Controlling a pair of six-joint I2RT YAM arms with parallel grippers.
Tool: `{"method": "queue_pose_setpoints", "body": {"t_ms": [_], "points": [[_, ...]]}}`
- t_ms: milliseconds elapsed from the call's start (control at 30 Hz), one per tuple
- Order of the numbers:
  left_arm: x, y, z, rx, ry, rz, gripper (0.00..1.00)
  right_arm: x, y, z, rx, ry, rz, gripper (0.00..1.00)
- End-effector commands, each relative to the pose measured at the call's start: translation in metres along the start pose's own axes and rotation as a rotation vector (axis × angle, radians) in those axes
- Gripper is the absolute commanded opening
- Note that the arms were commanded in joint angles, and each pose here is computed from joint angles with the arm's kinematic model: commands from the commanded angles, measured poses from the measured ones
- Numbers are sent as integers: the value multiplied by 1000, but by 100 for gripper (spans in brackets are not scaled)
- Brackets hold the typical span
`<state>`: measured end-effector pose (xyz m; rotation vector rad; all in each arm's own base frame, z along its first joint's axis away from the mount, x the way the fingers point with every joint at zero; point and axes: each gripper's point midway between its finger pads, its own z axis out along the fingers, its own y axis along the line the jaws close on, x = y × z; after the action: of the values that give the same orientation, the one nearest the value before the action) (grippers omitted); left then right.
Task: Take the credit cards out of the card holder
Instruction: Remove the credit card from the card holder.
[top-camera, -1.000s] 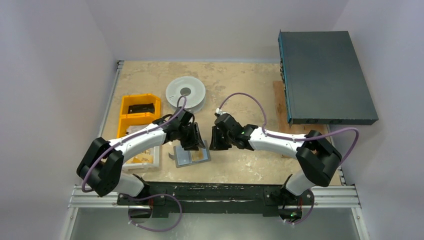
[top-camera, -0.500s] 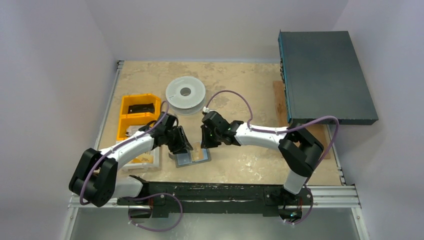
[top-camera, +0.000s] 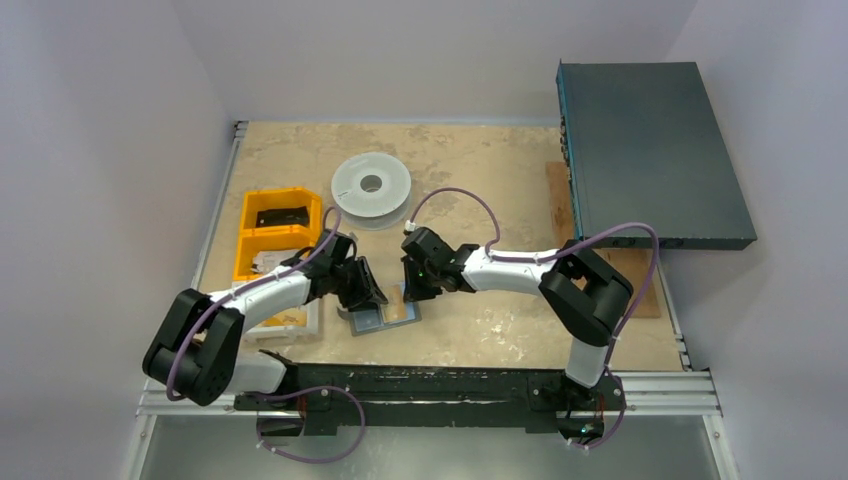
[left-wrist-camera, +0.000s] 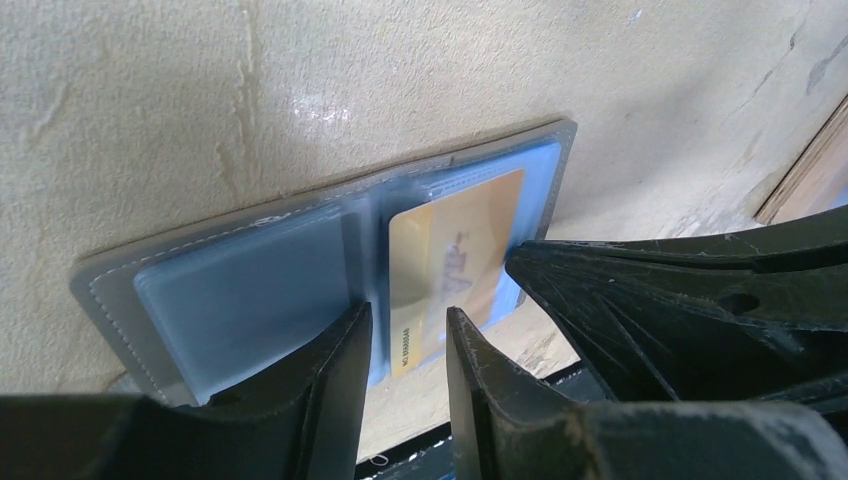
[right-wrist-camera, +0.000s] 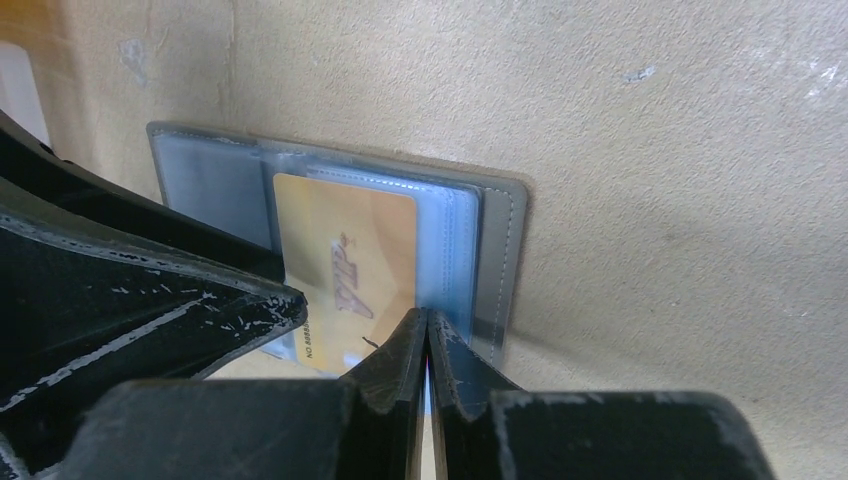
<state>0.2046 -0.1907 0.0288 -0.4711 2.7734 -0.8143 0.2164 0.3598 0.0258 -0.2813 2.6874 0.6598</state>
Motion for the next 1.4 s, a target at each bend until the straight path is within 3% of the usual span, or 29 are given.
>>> {"method": "queue_pose_setpoints", "body": {"t_ms": [0, 667, 1367], "points": [[-3, -5, 4, 41, -7, 5, 32, 14, -17, 7, 46, 19, 8, 3], [-4, -20, -2, 106, -7, -11, 0, 35, -35, 16, 79, 67, 31, 2], [-5, 11, -17, -21, -46, 7, 0, 44, -61, 14, 143, 70, 74, 1]]}}
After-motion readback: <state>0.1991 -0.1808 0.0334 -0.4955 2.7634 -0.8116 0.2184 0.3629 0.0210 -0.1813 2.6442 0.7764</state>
